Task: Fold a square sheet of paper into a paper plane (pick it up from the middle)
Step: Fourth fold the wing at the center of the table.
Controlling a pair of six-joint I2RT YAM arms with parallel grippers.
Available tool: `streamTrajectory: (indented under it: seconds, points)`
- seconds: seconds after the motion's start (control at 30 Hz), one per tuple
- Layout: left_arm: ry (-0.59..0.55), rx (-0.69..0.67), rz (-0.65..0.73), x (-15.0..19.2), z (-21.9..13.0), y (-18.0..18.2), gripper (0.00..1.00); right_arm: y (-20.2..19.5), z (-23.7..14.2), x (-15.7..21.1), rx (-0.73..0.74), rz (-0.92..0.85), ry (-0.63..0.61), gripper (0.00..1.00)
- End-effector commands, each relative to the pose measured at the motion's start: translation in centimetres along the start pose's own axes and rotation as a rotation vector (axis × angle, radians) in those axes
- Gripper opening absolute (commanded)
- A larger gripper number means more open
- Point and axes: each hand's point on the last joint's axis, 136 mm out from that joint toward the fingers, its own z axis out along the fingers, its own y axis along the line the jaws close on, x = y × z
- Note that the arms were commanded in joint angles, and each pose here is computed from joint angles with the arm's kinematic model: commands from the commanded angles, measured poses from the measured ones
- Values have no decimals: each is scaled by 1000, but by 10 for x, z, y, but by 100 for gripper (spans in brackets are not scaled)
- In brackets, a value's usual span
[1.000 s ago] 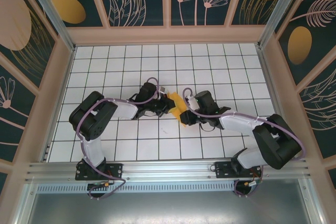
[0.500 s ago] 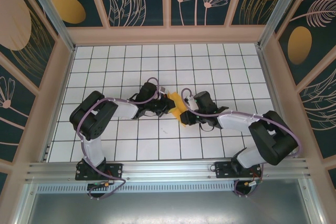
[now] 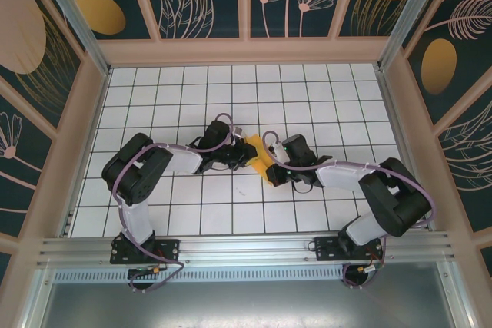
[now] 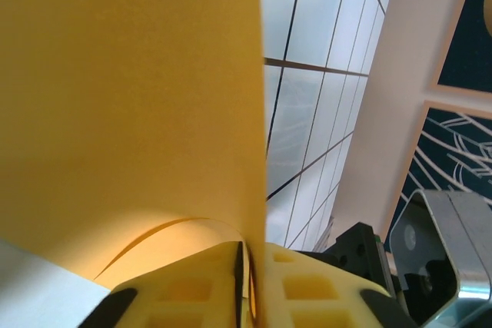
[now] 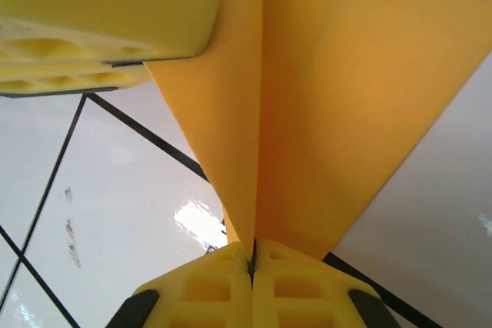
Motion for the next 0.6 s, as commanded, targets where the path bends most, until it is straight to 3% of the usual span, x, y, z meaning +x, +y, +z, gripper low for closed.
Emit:
streamTrajectory:
  seconds: [0.0,0.23,0.57]
  points:
    - [6,5,17,-2,2,-6,20,-3,-1,-4,49,-39,-24,0]
    - [16,-2,7,3,5,-8,36,-5,-3,-11,121,-99,-79,0]
    - [27,-34,-6,12,14,-1,34,-5,-1,-14,174,-136,-103,0]
